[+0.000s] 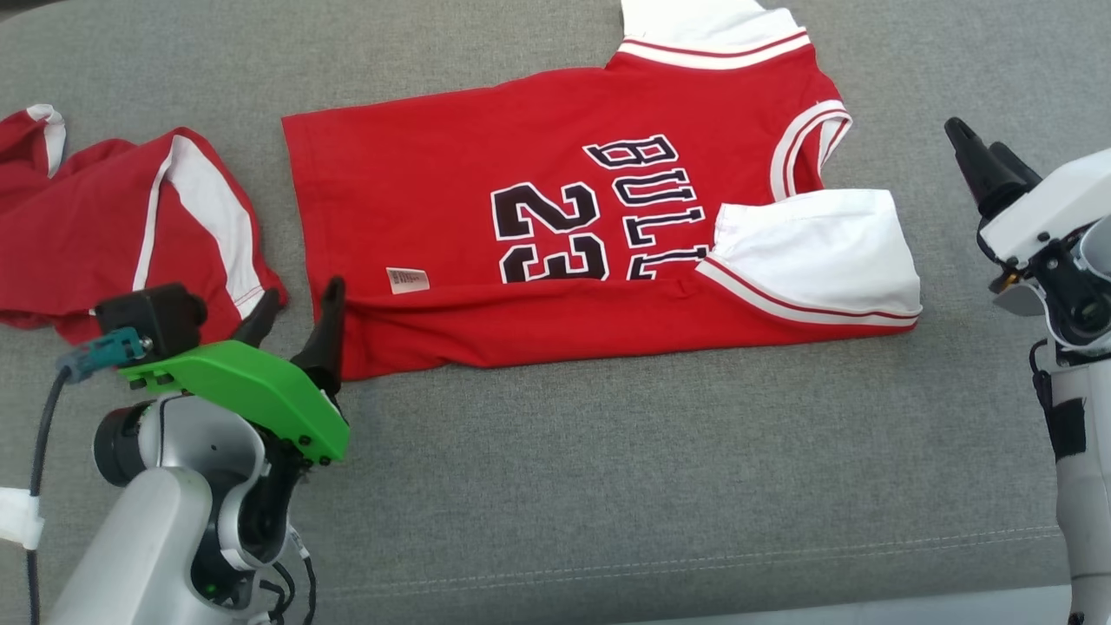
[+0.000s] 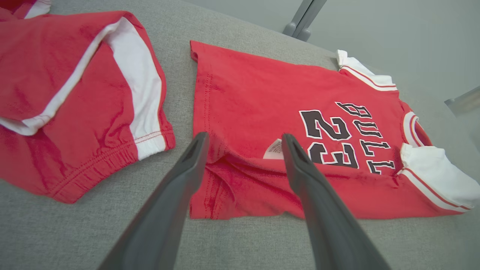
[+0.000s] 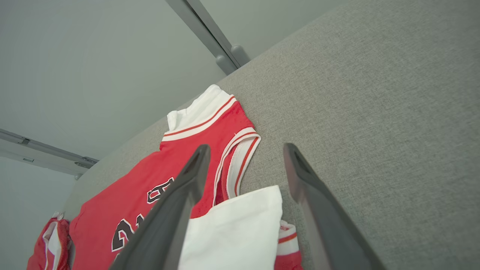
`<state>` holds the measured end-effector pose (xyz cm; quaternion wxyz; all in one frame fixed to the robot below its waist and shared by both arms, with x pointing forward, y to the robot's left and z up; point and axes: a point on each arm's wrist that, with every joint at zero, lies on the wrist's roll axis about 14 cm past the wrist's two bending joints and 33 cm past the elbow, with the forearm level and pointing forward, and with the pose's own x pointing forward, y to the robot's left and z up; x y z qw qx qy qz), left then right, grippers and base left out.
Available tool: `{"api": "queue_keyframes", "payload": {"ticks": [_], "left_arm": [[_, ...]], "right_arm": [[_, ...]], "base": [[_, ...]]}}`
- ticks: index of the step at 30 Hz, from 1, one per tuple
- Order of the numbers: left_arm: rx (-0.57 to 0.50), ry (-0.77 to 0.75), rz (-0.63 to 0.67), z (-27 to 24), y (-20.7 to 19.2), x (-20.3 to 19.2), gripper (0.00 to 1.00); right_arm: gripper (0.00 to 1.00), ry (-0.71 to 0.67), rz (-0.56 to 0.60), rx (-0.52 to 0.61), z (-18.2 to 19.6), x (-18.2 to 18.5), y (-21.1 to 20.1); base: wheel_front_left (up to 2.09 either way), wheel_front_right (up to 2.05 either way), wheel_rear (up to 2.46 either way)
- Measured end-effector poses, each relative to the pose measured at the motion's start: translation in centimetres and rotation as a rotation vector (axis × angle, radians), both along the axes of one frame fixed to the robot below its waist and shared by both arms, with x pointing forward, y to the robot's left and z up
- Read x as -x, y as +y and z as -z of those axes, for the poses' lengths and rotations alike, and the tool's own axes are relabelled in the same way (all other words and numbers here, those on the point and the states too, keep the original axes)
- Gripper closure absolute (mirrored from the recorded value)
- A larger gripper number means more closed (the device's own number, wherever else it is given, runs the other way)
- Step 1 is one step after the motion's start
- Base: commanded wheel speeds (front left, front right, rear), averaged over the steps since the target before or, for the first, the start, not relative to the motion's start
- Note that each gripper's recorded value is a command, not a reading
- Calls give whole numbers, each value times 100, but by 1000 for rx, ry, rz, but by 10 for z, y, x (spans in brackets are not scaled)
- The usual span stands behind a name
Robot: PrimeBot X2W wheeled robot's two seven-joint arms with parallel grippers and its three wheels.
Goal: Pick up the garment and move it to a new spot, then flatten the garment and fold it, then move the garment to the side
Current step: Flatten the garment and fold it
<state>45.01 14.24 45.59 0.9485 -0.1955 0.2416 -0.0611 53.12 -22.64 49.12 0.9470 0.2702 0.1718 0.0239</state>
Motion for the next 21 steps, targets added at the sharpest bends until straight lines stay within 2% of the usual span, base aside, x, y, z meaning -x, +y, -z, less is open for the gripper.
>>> {"api": "queue_keyframes", "payload": {"ticks": [8, 14, 21], "left_arm": [[62, -2, 37, 2, -31, 24, 0], [84, 76, 30, 28, -40, 47, 0], [133, 163, -66, 56, -35, 59, 0]], "right_arm": [[0, -39, 4, -7, -1, 36, 2], [0, 7, 30, -47, 19, 66, 2], [0, 57, 49, -92, 40, 86, 8]], "base": [[0, 0, 0], [0, 0, 0], [0, 0, 0]]}}
